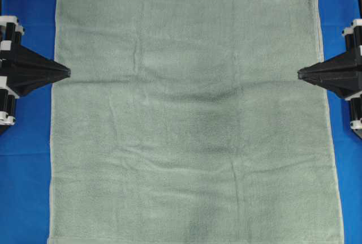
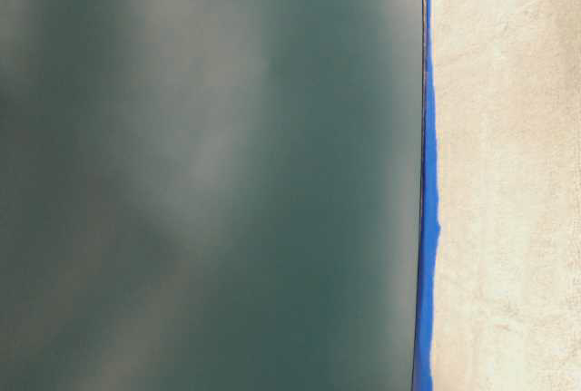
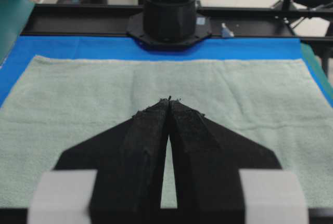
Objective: Fold a bath towel.
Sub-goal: 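Move both grippers to the far corners of the green towel and grasp them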
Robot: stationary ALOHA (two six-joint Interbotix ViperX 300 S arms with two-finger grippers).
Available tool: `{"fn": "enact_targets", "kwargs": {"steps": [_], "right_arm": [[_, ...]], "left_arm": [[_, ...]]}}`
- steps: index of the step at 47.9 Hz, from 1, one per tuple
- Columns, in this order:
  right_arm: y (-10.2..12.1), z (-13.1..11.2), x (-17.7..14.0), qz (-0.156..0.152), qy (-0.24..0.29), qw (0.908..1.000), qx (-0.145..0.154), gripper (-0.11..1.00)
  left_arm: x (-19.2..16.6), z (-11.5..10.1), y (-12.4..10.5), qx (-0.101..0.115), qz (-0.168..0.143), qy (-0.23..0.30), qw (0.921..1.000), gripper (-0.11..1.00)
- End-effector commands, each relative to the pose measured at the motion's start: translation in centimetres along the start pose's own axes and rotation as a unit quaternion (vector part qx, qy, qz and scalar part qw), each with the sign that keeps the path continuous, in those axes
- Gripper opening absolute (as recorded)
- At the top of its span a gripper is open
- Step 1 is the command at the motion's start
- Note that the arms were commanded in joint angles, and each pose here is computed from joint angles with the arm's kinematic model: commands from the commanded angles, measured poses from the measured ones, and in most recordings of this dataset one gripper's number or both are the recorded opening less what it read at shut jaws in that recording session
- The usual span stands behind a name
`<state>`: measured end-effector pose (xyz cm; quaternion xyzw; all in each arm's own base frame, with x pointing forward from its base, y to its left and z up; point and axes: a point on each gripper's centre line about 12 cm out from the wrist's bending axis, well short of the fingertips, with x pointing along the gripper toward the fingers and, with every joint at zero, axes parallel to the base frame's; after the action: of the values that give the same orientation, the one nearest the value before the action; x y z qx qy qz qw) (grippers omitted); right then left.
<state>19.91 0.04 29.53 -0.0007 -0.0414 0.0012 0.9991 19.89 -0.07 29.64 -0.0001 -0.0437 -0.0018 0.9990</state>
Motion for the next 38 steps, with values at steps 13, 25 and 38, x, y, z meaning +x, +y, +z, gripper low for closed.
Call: {"fn": "enact_targets", "kwargs": {"steps": [13,25,38], "right_arm": [[-3.9,0.2,1.5,-0.091,0.133,0.9869,0.007,0.00],[-11.0,-3.1,2.0,-0.216,0.291,0.9320,0.017,0.00],[-19.0,-8.3,2.4,-0.290,0.415,0.8623,0.002,0.20]], "left_arm": [[3.0,1.3,3.0,0.021,0.064,0.105,0.9922,0.00],[4.5,-2.0,8.9,0.053,0.158,0.202,0.9651,0.01],[6.3,-6.3,14.2,0.137,0.175,0.325,0.9193,0.65]]}}
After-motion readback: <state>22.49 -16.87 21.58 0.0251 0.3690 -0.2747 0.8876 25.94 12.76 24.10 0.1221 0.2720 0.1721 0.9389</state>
